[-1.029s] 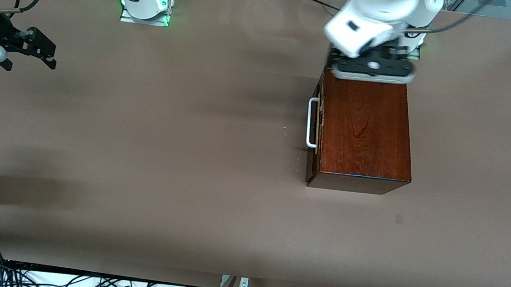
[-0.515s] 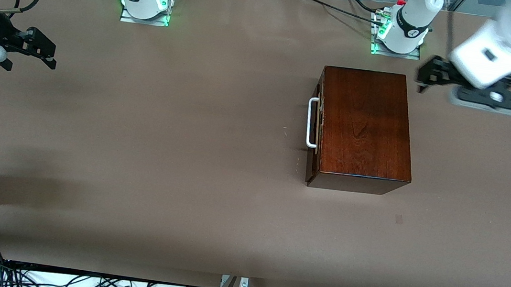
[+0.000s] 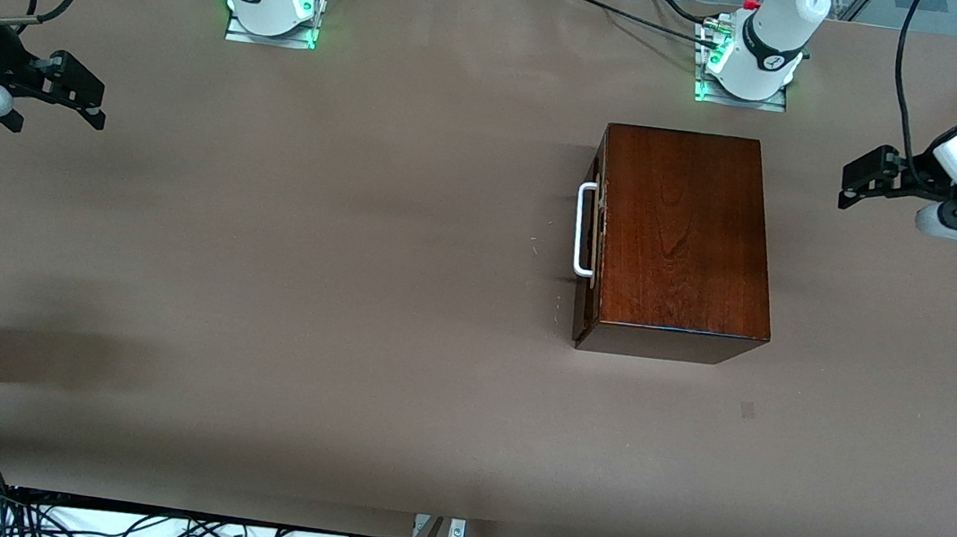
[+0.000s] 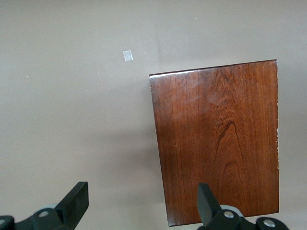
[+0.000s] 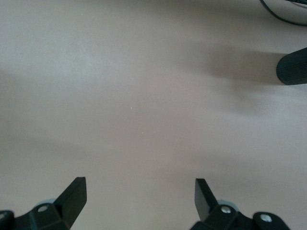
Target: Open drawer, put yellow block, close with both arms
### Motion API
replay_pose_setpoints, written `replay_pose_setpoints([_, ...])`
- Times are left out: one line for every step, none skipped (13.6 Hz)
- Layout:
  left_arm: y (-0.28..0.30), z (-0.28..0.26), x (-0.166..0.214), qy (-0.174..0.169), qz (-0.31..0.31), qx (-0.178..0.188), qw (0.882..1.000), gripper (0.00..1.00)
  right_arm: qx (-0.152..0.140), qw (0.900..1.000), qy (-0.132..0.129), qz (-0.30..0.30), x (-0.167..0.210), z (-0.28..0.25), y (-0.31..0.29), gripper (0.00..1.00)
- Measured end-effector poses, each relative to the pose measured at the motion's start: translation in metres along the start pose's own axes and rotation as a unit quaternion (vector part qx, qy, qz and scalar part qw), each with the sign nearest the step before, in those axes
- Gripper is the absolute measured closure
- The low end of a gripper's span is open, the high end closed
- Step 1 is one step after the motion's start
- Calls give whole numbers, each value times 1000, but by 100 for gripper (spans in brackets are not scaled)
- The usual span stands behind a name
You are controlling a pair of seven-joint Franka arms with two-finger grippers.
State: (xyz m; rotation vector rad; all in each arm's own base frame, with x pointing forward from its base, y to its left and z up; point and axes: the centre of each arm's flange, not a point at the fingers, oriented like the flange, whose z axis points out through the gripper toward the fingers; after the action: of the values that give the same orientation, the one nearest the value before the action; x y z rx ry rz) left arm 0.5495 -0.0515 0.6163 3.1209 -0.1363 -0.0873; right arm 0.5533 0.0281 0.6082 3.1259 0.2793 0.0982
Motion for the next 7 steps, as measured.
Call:
replay_pose_setpoints([-6,-2,-2,3,-5,0,1000,0,0,1000,0,0,0,0,0,0])
replay_pose_setpoints([-11,-3,-3,4,-9,-1,1000,0,0,1000,0,0,0,0,0,0])
replay_pose_setpoints([-14,-3,-3,4,-12,-1,1000,0,0,1000,0,0,0,0,0,0])
replay_pose_setpoints([-14,-2,-3,3,-13,-1,1000,0,0,1000,0,0,0,0,0,0])
replay_pose_setpoints([-14,-1,-3,2,-13,-1,1000,0,0,1000,0,0,0,0,0,0])
replay_pose_setpoints([-14,-1,-3,2,-12,-1,1000,0,0,1000,0,0,0,0,0,0])
replay_pose_setpoints([-13,0,-3,1,-12,-1,1000,0,0,1000,0,0,0,0,0,0])
